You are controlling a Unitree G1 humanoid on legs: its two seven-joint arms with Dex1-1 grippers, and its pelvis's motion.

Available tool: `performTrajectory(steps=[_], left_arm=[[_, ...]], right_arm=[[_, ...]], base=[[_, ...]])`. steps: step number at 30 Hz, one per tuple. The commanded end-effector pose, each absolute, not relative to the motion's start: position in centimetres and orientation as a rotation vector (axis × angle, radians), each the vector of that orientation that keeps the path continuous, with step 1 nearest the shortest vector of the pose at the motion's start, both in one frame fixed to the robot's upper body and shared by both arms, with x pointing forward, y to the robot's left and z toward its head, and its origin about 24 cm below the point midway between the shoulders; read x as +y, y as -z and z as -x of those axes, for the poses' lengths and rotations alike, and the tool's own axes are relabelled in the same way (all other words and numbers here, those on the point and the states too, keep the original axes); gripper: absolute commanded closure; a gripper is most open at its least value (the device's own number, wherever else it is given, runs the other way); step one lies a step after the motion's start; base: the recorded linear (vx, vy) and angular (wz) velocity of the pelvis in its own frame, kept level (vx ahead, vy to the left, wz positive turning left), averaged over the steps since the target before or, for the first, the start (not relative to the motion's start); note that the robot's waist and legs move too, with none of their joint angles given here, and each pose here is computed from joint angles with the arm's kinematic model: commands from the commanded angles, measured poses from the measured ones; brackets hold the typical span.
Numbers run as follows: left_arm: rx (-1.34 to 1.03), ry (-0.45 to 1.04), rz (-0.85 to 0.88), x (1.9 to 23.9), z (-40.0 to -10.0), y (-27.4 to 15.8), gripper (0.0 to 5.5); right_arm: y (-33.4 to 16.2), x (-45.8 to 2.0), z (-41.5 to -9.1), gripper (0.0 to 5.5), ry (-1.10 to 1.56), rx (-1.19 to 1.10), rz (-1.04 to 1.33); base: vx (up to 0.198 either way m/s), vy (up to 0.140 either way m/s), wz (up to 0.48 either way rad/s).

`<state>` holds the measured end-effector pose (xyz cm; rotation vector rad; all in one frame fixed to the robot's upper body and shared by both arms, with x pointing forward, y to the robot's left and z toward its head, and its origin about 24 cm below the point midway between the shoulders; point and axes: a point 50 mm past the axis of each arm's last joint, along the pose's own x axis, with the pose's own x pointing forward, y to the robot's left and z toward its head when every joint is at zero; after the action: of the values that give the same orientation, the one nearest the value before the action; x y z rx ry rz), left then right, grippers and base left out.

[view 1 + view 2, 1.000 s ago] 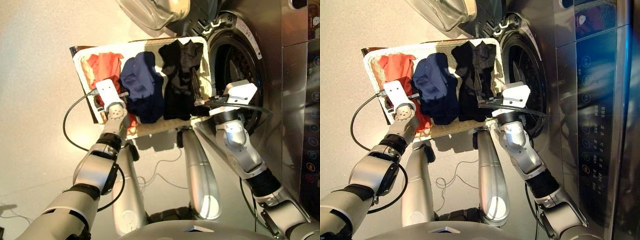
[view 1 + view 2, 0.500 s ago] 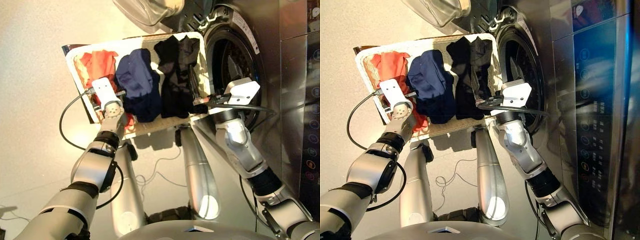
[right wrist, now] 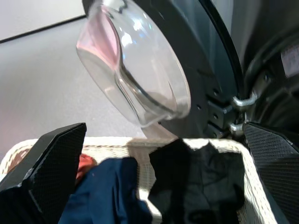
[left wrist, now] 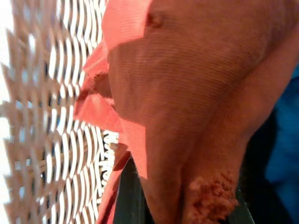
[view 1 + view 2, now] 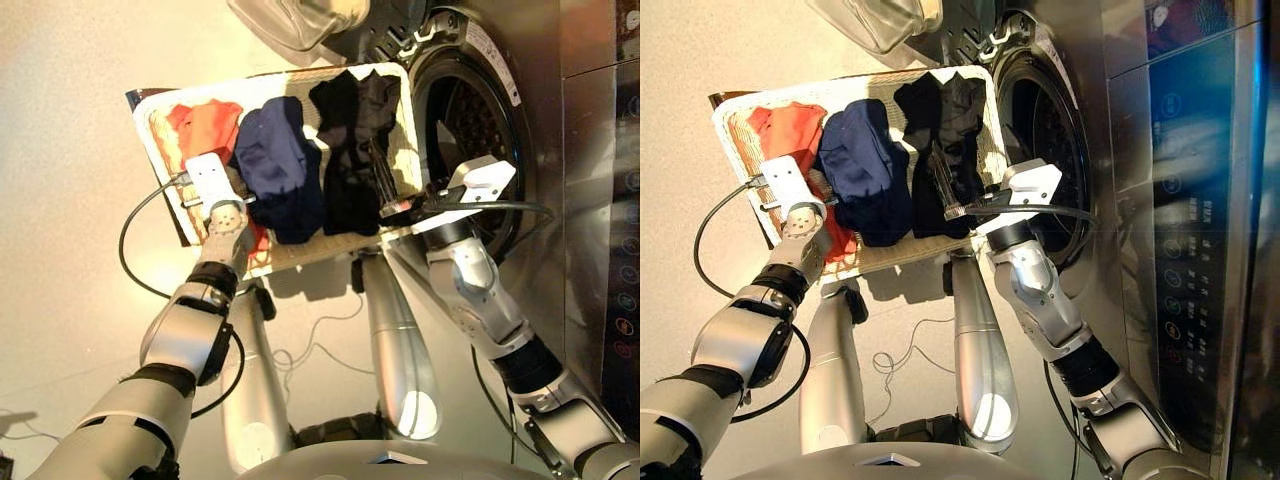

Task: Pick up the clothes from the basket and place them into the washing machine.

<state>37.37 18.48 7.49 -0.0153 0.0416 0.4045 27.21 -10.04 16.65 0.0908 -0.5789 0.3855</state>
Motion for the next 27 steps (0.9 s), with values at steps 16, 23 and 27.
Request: performTrajectory(steps=[16, 23, 27], left_arm=[[-0.550, -0.001, -0.118, 16.0, -29.1, -13.5, 5.50], [-0.707, 0.303, 0.001, 14.2, -27.1, -17.6, 5.50], [-0.767, 0.420, 0.036, 13.3, -26.1, -19.2, 5.50]], right_arm=[[-15.3, -12.0, -28.1, 0.00, -0.369, -0.503, 0.065], [-17.4, -10.6, -27.4, 0.00, -0.640, -0.543, 0.246], [-18.7, -10.2, -27.3, 0.00, -0.683, -0.587, 0.360]], base=[[0.027, 0.013, 0.022], [0.000, 0.000, 0.000], [0.000, 0.000, 0.000]])
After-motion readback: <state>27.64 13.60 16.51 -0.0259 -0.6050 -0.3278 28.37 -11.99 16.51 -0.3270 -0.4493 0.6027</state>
